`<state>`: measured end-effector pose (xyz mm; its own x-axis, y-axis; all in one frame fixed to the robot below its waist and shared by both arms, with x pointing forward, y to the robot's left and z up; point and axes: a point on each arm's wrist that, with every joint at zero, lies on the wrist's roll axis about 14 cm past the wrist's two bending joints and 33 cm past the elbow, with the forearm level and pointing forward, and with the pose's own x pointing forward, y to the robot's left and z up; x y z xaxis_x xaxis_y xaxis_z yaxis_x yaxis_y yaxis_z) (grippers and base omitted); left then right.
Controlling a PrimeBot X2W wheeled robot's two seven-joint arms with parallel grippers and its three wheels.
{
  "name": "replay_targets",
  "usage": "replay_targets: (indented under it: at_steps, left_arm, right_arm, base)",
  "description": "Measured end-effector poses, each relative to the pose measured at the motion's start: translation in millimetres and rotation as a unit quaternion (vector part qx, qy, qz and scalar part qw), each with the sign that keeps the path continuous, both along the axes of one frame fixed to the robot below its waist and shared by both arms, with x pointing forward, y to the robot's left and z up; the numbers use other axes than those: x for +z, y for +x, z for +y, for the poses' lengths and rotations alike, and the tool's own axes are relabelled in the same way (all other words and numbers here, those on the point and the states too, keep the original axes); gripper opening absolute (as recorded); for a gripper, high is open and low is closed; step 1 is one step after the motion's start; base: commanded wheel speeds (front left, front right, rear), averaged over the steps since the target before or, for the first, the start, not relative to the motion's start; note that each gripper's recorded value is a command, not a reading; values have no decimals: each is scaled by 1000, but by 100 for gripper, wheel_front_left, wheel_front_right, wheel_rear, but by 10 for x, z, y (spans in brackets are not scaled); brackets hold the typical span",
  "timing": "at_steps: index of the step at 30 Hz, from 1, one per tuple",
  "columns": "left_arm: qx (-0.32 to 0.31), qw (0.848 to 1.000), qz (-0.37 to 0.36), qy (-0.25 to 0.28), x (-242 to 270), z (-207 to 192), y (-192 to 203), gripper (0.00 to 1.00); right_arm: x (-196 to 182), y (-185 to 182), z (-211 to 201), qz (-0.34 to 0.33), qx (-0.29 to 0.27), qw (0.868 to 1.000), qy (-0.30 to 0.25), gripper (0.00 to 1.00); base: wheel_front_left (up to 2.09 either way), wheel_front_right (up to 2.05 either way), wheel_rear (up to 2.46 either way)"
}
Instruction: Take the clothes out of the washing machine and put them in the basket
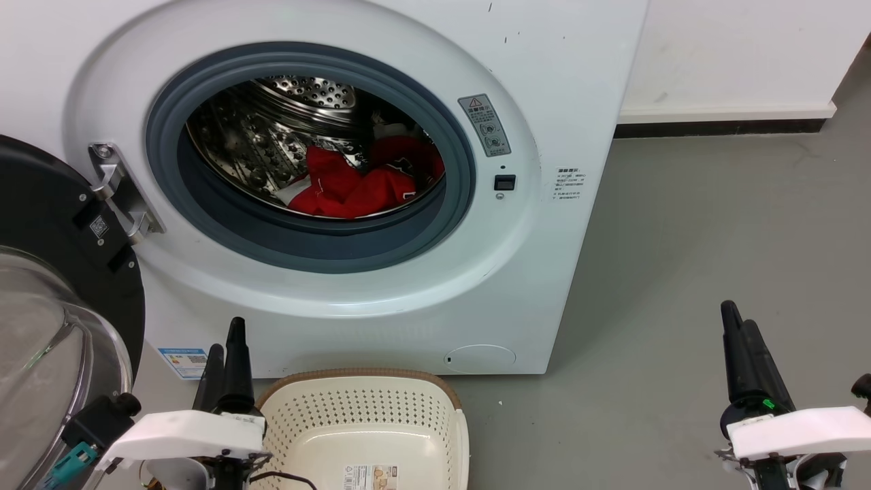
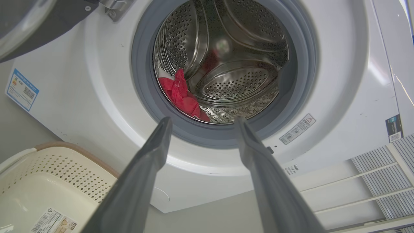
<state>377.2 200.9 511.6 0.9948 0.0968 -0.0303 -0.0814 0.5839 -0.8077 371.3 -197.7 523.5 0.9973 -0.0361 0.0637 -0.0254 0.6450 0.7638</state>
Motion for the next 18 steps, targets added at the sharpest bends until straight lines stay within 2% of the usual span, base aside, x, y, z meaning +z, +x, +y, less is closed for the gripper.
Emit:
replay_targets:
  at_steps: [10, 18]
  left_arm:
    - [1, 997, -2, 82, 45, -57, -14, 100]
    - [3, 990, -9, 140, 91, -87, -25, 100]
  right_arm:
    - [62, -42, 57, -12, 3, 996, -92, 100]
    - [137, -63, 117, -27, 5, 985, -169, 100]
  base:
    - [0, 0, 0]
    - [0, 0, 0]
